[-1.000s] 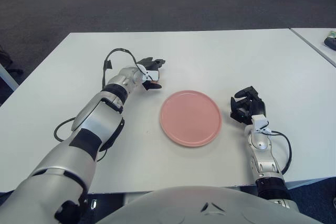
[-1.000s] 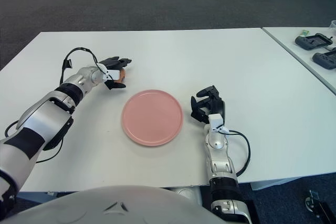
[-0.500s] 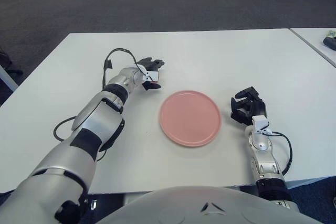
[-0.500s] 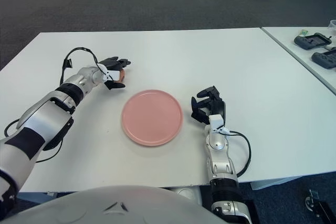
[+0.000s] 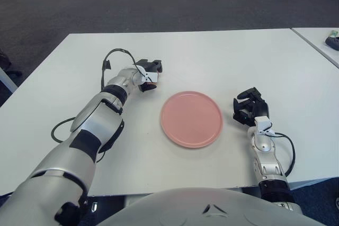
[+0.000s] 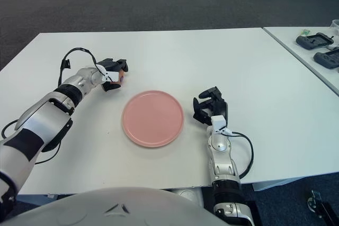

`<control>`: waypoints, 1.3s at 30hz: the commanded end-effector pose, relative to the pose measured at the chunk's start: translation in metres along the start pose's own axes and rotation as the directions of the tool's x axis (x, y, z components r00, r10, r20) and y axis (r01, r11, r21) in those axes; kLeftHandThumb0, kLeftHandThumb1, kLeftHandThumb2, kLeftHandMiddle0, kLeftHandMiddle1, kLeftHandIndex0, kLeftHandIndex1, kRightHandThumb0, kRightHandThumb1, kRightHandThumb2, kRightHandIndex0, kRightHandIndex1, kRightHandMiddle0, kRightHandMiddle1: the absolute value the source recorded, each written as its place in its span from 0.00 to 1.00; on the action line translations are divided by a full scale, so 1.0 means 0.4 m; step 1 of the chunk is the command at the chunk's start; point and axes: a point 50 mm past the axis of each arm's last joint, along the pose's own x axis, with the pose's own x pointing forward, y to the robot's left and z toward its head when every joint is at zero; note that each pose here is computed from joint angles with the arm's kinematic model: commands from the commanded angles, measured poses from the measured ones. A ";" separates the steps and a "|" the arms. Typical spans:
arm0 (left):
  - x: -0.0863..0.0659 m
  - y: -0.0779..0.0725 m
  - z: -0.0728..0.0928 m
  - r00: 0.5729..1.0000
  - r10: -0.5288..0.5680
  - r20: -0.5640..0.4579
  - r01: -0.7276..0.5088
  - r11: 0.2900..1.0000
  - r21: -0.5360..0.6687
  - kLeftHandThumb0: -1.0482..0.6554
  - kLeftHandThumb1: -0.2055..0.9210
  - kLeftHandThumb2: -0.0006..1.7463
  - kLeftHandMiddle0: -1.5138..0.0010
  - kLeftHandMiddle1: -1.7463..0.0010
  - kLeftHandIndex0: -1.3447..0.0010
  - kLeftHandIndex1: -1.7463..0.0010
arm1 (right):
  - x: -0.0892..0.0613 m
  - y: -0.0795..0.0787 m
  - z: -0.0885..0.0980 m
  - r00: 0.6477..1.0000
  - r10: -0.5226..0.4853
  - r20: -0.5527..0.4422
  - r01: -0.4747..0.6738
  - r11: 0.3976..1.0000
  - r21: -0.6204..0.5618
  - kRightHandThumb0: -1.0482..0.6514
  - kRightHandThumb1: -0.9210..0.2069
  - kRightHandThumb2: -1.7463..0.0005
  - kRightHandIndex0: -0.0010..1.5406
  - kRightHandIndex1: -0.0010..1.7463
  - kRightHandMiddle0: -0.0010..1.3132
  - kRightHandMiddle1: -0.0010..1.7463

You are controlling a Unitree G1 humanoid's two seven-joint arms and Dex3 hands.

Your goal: Put the apple into the plate.

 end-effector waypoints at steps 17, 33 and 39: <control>-0.015 -0.089 -0.030 0.999 -0.025 -0.045 0.023 0.999 -0.049 0.61 0.09 1.00 0.35 0.09 0.48 0.00 | 0.002 -0.013 -0.008 1.000 -0.008 -0.007 0.008 1.000 -0.017 0.38 0.33 0.41 0.47 0.85 0.33 1.00; -0.015 -0.091 -0.029 0.999 -0.028 -0.040 0.024 0.994 -0.108 0.62 0.09 1.00 0.36 0.08 0.48 0.00 | 0.002 -0.013 -0.010 1.000 -0.014 -0.008 0.014 1.000 0.003 0.38 0.33 0.41 0.44 0.84 0.33 1.00; -0.018 -0.091 -0.030 1.000 0.002 -0.026 -0.006 0.990 -0.141 0.61 0.09 1.00 0.36 0.08 0.48 0.00 | 0.002 -0.013 -0.010 1.000 -0.012 0.003 0.012 1.000 0.002 0.37 0.34 0.40 0.45 0.84 0.33 1.00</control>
